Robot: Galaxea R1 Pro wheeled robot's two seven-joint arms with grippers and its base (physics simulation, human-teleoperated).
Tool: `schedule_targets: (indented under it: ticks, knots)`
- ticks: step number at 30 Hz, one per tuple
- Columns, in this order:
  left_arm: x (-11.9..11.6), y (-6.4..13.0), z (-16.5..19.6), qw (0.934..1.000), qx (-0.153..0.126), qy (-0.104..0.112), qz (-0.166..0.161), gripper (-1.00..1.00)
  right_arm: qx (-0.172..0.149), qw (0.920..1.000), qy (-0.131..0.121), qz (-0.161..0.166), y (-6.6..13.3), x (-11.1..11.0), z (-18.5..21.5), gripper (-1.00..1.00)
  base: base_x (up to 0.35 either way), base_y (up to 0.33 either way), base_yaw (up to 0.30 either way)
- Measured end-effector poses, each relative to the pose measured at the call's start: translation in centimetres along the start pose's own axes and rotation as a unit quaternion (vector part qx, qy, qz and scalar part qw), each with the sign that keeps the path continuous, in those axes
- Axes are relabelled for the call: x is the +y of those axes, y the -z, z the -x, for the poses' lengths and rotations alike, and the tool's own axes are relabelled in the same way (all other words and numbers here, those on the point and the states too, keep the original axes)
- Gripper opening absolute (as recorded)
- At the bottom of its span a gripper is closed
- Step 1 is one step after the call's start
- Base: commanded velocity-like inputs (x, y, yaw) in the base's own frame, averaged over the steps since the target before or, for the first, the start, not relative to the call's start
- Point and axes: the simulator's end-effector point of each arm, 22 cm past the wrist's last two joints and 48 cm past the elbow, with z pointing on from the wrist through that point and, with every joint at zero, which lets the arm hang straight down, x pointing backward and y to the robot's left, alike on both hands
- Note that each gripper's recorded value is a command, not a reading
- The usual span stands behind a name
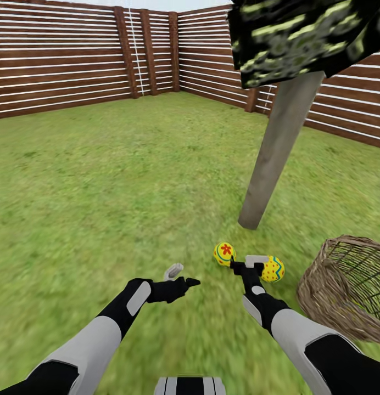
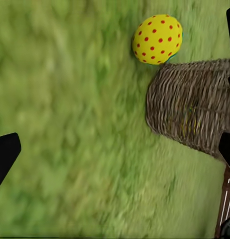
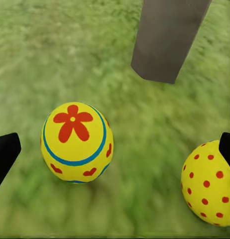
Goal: Take the three Easter eggs out of the wicker basket on the lawn in the garden, then place them on the lawn next to a single tree (choose any tree) so that all three eggs are next to the same tree and none are left in the basket.
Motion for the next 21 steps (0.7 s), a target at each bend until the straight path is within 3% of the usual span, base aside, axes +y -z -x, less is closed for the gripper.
schedule_targets:
  ticks: [13, 21]
  knots:
    - [-2.2, 1.5, 0.8, 0.9998, -0.013, -0.016, -0.006, 1.00, -0.023, 0.9997, -0.002, -0.002, 0.9, -0.3, 3.3, 1.00, -0.330, 0.000, 0.000]
    - [-2.4, 1.6, 0.9, 0.9997, -0.013, -0.018, -0.006, 1.00, -0.025, 0.9997, -0.002, -0.002, 1.0, -0.4, 3.6, 1.00, -0.103, 0.000, 0.000]
